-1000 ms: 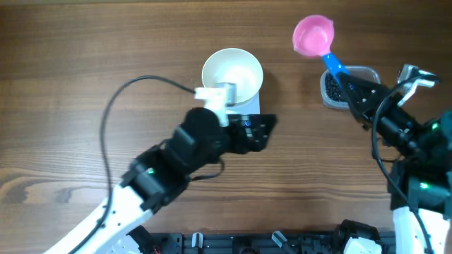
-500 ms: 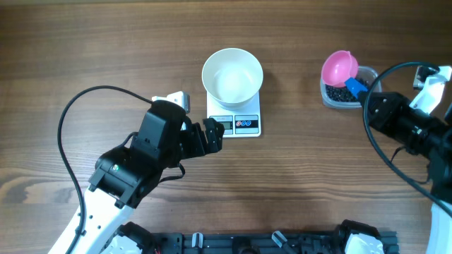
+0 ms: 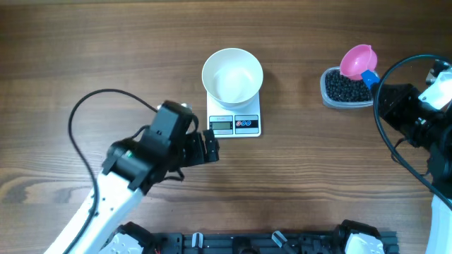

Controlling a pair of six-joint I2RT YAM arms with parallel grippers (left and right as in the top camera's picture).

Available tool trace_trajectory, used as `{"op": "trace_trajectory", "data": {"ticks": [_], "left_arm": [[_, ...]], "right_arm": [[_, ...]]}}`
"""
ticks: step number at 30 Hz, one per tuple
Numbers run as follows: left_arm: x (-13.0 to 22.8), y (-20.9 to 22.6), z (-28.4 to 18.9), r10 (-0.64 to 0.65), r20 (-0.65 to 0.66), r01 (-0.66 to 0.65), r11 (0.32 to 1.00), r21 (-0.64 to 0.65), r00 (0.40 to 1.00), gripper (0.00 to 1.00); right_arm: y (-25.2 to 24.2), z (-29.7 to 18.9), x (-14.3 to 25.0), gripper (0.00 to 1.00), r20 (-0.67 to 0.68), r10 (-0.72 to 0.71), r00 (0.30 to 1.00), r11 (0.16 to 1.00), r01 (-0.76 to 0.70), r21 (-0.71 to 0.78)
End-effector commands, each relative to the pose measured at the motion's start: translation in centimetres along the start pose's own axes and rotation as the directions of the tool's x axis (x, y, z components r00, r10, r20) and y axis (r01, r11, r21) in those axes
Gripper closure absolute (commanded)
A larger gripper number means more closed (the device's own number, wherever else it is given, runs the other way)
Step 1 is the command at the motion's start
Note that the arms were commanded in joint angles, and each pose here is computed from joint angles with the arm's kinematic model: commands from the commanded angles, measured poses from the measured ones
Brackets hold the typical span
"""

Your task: Scoop item into bowl and weigh 150g on scale

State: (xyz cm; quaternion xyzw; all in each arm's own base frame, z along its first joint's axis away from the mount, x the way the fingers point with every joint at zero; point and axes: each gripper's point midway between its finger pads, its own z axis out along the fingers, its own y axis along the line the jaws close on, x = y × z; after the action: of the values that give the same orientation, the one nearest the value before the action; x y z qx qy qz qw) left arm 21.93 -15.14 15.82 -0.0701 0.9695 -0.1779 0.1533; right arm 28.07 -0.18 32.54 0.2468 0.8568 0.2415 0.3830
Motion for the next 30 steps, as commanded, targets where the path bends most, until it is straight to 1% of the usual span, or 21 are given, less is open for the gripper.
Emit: {"op": "trace_trajectory", "data": {"ticks": [1,3,4,6,10,13,14,18,21,25,26,30], "left_arm": [[-1.4,-1.1,-0.5,0.018,0.001,-0.018,1.000,-0.004,1.000,0.00],[-2.9,-3.3,-2.5,0.073,0.060,-0.075,0.996,0.038,0.996,0.00],[-3.4,-3.8,-3.0,0.084,0.090,-0.088,0.995,0.037,0.992,0.01],[-3.9,-3.9,-3.1,0.069,0.132,-0.070,0.997,0.010,0.989,0.00],[-2.7,-4.5,-0.4,0.103,0.060,-0.101,0.994,-0.032,0.993,0.00],[-4.0,-5.6,2.8,0.098,0.061,-0.096,0.995,-0.040,0.993,0.00],[-4.3,-5.8,4.0,0.059,0.058,-0.056,0.997,-0.043,0.997,0.00],[-3.9,-4.7,6.8,0.057,0.005,-0.056,0.992,-0.116,0.998,0.00],[-4.6,-4.1,6.9,0.061,0.037,-0.055,0.986,-0.155,0.997,0.00],[-5.4,-4.2,8.2,0.066,0.084,-0.053,0.987,-0.149,0.994,0.00],[-5.7,-3.7,8.7,0.067,0.101,-0.049,0.984,-0.169,0.993,0.00],[-7.5,-2.7,8.2,0.079,0.195,-0.031,0.971,-0.238,0.978,0.00]], "right_arm": [[0.1,-0.4,-0.6,0.95,0.025,-0.065,0.998,0.998,0.065,0.012],[0.1,-0.4,-0.6,0.96,0.024,-0.093,0.995,0.996,0.092,0.013],[0.1,-0.4,-0.6,0.96,0.023,-0.093,0.995,0.996,0.093,0.013],[0.0,-0.4,-0.5,0.96,0.018,-0.113,0.993,0.993,0.113,0.017],[-0.2,-0.3,0.0,0.96,-0.002,-0.124,0.992,0.992,0.124,0.024],[-0.3,-0.3,0.0,0.96,-0.003,-0.128,0.992,0.991,0.128,0.024],[-0.3,-0.3,0.0,0.96,-0.003,-0.128,0.992,0.991,0.128,0.024],[-0.3,-0.3,0.0,0.96,-0.005,-0.157,0.988,0.987,0.157,0.025],[-0.2,-0.3,-0.1,0.95,-0.002,-0.158,0.988,0.987,0.158,0.023],[-0.2,-0.3,-0.2,0.96,0.002,-0.151,0.988,0.988,0.151,0.022],[-0.2,-0.3,-0.2,0.96,0.001,-0.152,0.988,0.988,0.152,0.023],[-0.2,-0.3,-0.2,0.95,0.002,-0.152,0.988,0.988,0.152,0.022]]}}
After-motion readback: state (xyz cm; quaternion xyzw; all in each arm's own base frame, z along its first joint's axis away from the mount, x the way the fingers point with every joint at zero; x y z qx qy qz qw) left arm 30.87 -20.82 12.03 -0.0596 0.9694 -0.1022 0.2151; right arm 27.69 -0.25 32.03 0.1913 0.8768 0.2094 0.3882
